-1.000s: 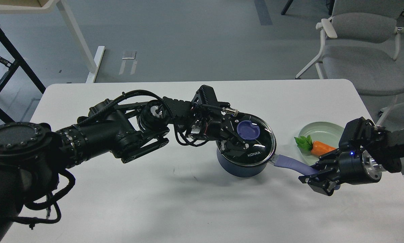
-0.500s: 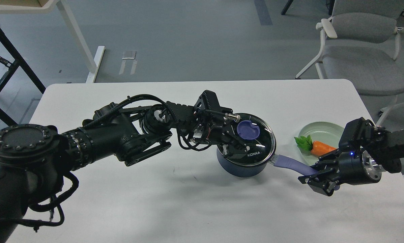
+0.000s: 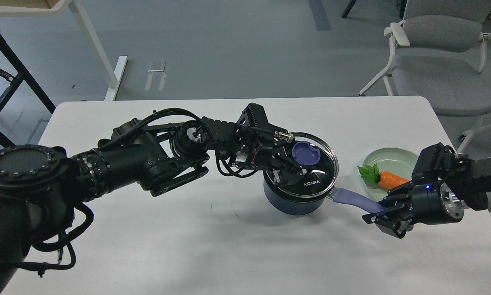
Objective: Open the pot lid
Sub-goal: 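Lift the glass lid off the saucepan and carry it toward the left arm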
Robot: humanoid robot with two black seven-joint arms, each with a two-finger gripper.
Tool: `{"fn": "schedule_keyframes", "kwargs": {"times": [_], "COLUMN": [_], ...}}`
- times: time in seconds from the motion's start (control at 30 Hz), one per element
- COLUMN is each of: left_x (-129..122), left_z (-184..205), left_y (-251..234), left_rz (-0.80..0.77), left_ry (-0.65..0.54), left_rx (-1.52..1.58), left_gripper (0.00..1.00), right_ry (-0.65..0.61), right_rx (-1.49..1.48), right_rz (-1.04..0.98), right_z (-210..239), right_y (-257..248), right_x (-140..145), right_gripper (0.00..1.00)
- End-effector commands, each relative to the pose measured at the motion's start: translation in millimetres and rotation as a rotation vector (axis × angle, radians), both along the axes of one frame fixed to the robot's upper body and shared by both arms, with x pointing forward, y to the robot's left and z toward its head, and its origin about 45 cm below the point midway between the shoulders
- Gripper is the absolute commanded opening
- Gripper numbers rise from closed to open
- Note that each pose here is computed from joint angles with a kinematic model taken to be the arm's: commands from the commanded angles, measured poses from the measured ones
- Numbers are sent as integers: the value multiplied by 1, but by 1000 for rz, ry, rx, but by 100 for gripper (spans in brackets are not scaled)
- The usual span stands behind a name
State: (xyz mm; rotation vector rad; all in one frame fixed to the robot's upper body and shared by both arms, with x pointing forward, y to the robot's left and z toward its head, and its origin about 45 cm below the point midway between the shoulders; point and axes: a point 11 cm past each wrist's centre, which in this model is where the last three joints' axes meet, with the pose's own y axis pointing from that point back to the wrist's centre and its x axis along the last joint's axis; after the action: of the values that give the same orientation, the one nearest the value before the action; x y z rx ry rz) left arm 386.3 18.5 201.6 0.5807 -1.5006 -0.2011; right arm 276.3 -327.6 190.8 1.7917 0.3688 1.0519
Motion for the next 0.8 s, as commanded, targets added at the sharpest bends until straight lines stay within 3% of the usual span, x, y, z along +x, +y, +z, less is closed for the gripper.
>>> {"fn": "schedule_keyframes", "kwargs": {"times": [0.0, 0.33, 0.6, 0.77], "left_x": [4, 3, -30, -52], "left_z": [15, 38, -5, -25], "left_y": [21, 142, 255, 292], "left_rz": [19, 157, 342, 400], "left_ry": [8, 25, 42, 30], "left_rx": [-19, -17, -15, -24], "left_gripper": [36, 36, 36, 37], "right_ry": [3, 2, -1, -4], "right_rx": [-2, -4, -4, -4], "right_rz": [-3, -7, -5, -4], "right_z": [0, 0, 1, 2], "right_y": [-1, -3, -2, -2], "right_x": [-1, -1, 0, 1], "right_gripper": [33, 33, 33, 33]}}
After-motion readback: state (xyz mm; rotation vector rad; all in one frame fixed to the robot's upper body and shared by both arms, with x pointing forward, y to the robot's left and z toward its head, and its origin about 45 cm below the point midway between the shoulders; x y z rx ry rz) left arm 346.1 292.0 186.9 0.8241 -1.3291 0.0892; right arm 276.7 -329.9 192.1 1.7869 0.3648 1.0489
